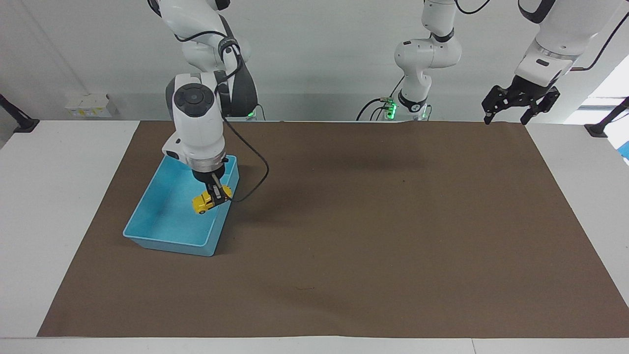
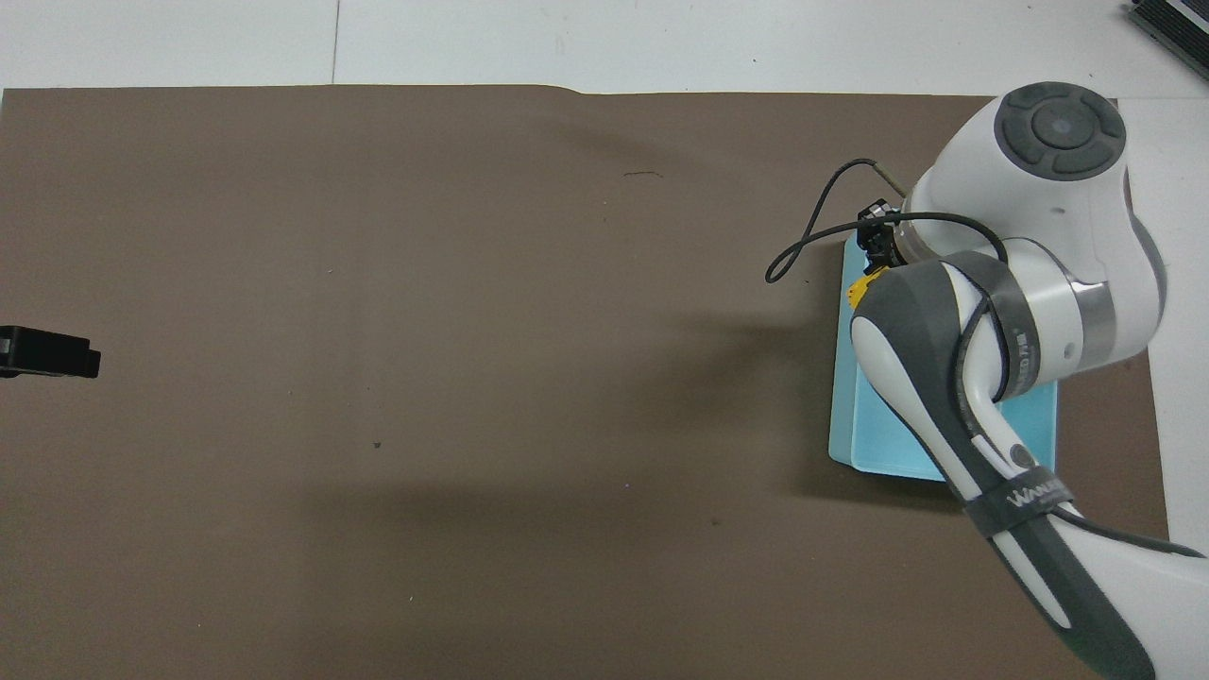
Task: Wind up and store yellow beetle car
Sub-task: 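Lift the car and lower it into the blue box with the right gripper, then open the right gripper to release the car inside the box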
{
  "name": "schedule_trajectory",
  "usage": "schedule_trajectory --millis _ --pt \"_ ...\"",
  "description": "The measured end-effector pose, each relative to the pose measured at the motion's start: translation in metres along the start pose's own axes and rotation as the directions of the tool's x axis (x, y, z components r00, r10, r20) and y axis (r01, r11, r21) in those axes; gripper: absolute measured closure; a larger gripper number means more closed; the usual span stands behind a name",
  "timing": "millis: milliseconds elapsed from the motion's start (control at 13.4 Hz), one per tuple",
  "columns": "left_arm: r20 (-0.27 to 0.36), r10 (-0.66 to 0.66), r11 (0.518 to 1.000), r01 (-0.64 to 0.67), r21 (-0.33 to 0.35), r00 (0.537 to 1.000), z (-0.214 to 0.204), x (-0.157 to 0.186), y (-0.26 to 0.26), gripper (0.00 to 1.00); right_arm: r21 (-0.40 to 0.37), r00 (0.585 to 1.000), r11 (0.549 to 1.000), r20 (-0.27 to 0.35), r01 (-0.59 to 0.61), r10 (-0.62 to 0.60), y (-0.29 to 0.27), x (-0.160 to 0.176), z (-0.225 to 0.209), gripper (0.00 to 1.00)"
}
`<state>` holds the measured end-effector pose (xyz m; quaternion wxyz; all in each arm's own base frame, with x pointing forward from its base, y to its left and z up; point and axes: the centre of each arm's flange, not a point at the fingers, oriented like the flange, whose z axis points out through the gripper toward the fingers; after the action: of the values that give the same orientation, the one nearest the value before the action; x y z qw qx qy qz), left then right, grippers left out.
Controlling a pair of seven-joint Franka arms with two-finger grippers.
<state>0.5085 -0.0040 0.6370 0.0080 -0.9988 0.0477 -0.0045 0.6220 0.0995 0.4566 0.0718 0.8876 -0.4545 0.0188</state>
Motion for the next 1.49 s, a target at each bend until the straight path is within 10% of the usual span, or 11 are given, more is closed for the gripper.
schedule_trajectory --millis 521,894,1489 --pt "-0.048 0.005 1.000 -0.005 0.005 0.999 -0.004 0.005 0.003 0.00 0.089 0.930 0.927 -0.091 0.365 -0.357 0.065 -0.002 0.062 0.53" --pt "-0.083 -0.106 0.994 0.106 -0.002 0.991 -0.007 0.009 0.002 0.00 0.076 0.788 0.789 -0.171 0.609 -0.592 0.142 0.017 0.100 0.53" --pt "-0.097 -0.115 0.993 0.115 -0.003 0.989 -0.009 0.010 0.001 0.00 0.076 0.660 0.661 -0.212 0.746 -0.720 0.170 0.000 0.156 0.53"
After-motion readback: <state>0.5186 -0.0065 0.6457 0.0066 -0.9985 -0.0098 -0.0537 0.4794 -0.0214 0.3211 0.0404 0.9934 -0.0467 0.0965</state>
